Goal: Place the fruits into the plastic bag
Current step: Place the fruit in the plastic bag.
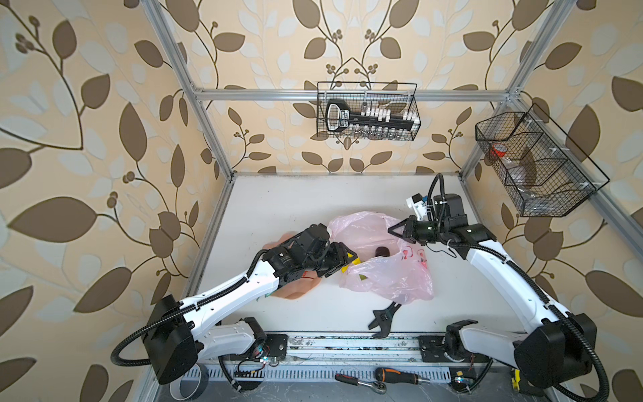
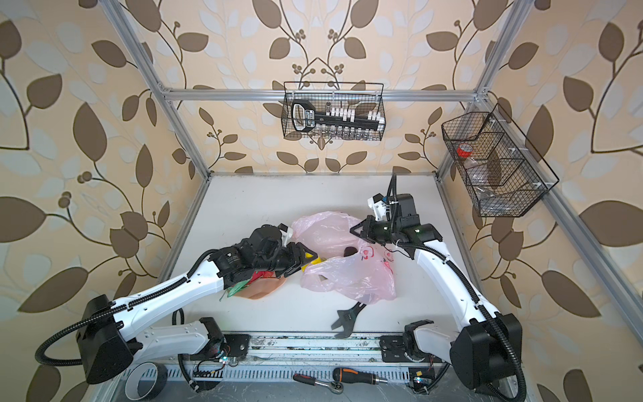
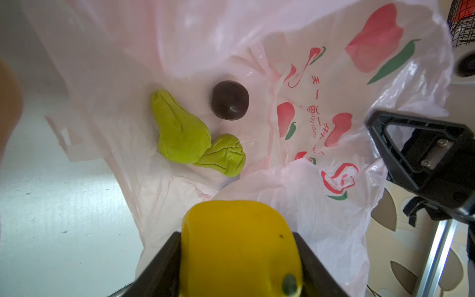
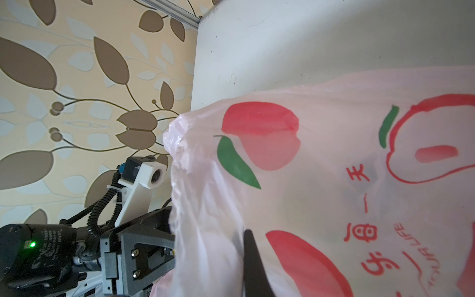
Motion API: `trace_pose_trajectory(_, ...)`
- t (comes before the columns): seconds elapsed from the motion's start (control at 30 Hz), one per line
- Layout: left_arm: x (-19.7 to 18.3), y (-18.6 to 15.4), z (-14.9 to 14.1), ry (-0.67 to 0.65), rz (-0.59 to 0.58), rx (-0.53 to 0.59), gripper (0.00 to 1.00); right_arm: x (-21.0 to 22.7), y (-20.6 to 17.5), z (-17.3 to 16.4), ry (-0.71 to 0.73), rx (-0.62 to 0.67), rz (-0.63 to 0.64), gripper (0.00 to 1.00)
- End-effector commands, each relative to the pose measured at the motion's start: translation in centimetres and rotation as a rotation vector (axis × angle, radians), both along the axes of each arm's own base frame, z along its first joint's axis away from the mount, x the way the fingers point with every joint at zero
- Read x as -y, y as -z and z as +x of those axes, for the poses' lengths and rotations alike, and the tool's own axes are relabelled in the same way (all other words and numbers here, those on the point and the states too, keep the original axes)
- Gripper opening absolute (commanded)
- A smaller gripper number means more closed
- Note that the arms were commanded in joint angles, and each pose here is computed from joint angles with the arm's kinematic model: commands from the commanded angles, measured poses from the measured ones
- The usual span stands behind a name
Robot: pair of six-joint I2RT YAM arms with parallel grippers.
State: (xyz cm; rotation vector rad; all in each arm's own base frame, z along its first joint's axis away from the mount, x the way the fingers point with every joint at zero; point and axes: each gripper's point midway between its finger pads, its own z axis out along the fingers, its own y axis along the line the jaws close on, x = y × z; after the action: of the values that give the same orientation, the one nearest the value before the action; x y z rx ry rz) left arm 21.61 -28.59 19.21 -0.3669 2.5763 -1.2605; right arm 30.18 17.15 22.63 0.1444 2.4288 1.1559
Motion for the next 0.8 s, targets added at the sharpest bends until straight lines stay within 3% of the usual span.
trace_pose_trajectory(0.0,1.1,-1.2,0.1,0.033,-0.048,0.034,0.55,0.3,-0.2,0.2,0.01,0.01,-0.012,0.0)
trace_pose_trajectory(0.4,3.8,0.7,2.1,0.06,-0.008,-0.016,0.56,0.2,0.0,0.4,0.021,0.0,-0.005,0.0)
trace_pose_trajectory(0.77,9.2,1.3,3.8,0.136,-0.048,-0.055,0.57,0.0,0.5,0.8,0.025,-0.009,0.007,0.0)
